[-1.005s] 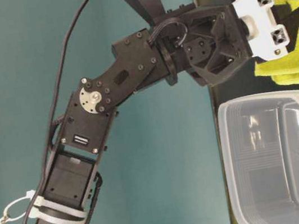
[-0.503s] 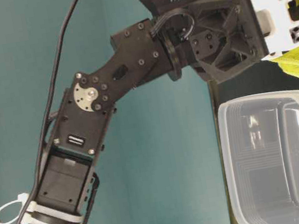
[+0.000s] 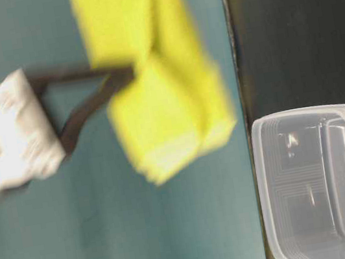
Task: Place the yellow towel into the container with the left arm.
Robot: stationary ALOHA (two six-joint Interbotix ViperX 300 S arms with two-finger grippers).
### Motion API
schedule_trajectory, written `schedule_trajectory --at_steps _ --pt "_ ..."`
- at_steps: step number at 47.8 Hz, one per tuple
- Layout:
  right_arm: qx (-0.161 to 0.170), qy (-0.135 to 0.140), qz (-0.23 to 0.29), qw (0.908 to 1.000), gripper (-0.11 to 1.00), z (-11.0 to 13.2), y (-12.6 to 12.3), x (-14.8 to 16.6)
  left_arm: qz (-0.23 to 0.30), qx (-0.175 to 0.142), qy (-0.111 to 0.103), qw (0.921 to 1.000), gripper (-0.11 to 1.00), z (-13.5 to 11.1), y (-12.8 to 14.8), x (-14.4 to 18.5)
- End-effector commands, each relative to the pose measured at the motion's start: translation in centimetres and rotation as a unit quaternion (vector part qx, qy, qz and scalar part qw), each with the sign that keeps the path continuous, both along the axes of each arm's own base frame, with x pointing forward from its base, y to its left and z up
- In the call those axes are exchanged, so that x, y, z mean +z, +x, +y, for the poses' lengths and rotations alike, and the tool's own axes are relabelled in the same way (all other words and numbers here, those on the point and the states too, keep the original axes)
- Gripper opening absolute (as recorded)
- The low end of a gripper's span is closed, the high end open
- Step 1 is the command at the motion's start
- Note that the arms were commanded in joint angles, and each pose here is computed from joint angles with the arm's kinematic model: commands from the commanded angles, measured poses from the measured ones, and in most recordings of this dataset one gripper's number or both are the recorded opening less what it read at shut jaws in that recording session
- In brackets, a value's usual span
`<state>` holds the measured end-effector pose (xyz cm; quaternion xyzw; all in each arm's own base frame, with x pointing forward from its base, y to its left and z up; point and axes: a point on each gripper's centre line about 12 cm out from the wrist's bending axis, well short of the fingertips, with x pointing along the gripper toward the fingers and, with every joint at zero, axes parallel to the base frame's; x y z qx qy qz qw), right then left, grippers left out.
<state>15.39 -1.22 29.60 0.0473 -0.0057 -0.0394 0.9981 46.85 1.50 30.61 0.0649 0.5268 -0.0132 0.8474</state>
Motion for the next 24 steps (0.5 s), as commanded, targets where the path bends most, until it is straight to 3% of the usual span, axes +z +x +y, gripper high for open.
schedule_trajectory --at_steps 1,11,19,24 --pt "0.0 0.0 -0.013 0.9999 0.78 0.0 0.1 0.7 0.001 0.011 0.001 0.9999 0.07 0.8 -3.5 2.4" --pt "0.0 0.0 -0.016 0.9999 0.78 0.0 0.1 0.8 0.024 0.018 -0.002 0.9995 0.07 0.7 -8.6 0.1" --pt "0.0 0.0 -0.016 0.9999 0.78 0.0 0.1 0.8 -0.005 0.009 0.0 0.9999 0.07 0.5 -9.4 -1.2" --pt "0.0 0.001 -0.015 0.9999 0.78 0.0 0.1 0.7 0.005 0.01 -0.001 0.9999 0.07 0.5 -9.4 -2.3"
